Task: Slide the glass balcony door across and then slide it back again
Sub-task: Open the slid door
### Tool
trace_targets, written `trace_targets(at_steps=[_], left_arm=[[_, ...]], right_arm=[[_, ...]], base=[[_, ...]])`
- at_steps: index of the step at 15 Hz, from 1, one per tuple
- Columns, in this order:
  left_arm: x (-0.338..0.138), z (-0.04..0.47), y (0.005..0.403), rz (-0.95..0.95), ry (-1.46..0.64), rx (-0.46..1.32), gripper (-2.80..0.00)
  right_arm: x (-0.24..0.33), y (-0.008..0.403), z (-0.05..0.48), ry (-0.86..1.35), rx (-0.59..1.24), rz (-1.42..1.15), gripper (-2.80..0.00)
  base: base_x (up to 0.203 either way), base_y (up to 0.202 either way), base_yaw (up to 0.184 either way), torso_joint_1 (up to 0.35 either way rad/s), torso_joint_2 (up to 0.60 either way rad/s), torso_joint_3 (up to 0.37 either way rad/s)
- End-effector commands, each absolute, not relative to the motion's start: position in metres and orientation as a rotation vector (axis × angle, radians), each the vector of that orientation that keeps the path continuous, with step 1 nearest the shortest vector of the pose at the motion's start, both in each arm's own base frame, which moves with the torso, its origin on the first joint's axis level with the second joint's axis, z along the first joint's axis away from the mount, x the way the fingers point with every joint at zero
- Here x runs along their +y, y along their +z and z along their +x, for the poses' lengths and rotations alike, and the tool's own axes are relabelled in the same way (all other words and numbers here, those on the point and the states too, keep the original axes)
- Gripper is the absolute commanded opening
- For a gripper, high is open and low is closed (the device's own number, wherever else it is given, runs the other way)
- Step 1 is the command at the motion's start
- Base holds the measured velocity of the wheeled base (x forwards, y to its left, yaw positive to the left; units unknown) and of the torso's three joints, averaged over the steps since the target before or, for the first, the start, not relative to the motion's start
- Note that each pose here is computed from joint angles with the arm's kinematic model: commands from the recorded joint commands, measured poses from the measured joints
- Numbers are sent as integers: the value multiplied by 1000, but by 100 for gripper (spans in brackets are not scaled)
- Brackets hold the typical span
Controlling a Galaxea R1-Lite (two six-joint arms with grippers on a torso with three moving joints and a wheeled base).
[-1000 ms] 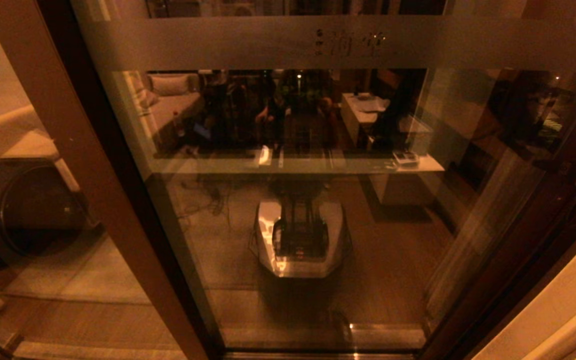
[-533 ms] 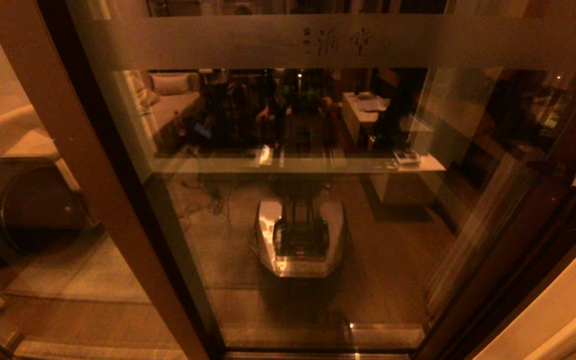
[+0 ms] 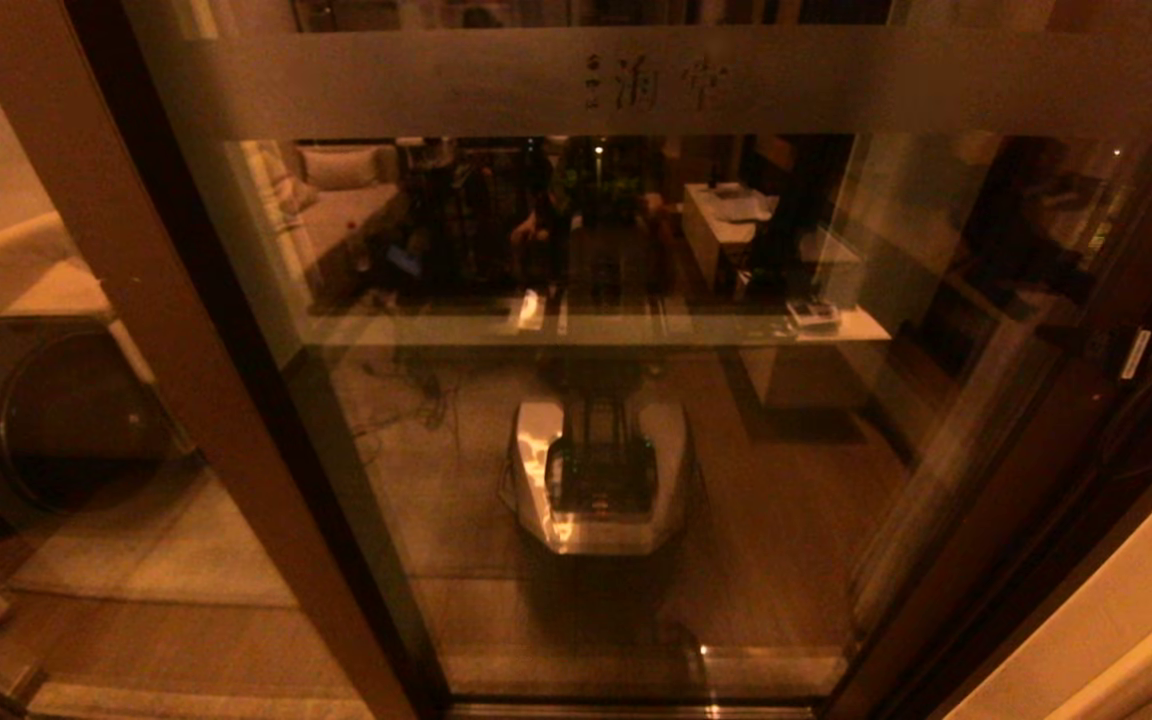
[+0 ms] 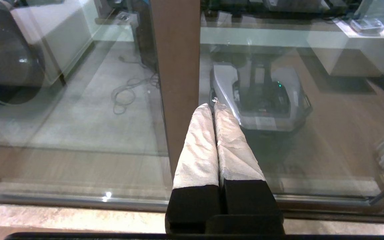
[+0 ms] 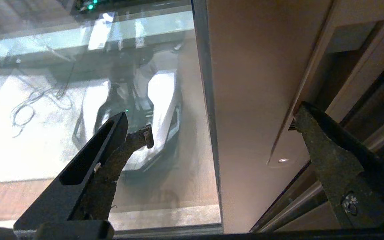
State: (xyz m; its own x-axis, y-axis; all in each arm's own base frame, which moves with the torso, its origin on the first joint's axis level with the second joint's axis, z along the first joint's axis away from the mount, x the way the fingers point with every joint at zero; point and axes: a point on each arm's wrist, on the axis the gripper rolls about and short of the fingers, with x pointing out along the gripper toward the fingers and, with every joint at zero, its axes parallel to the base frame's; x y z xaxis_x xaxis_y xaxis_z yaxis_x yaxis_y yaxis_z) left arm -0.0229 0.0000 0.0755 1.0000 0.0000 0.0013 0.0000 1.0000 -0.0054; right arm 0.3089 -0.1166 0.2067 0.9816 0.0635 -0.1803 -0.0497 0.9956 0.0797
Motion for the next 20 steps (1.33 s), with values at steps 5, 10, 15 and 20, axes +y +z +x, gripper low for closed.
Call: trace_targets(at_steps=[5,10,15,20], left_arm=[[0,-23,75,-6,0,2,-280],[0,-23,75,-6,0,2,-280],[0,-23,75,-6,0,2,-280],[0,-23,75,-6,0,2,-280]], right_arm=[[-108,209,304,86,181,73,0],[-91,206,297,125,196,73,0],[-79,225,261,124,143,59,0],[-70,260,189,1,50,37,0]], base=[[0,0,0,0,0,0],[0,0,0,0,0,0],[0,0,0,0,0,0],[0,0,0,0,0,0]])
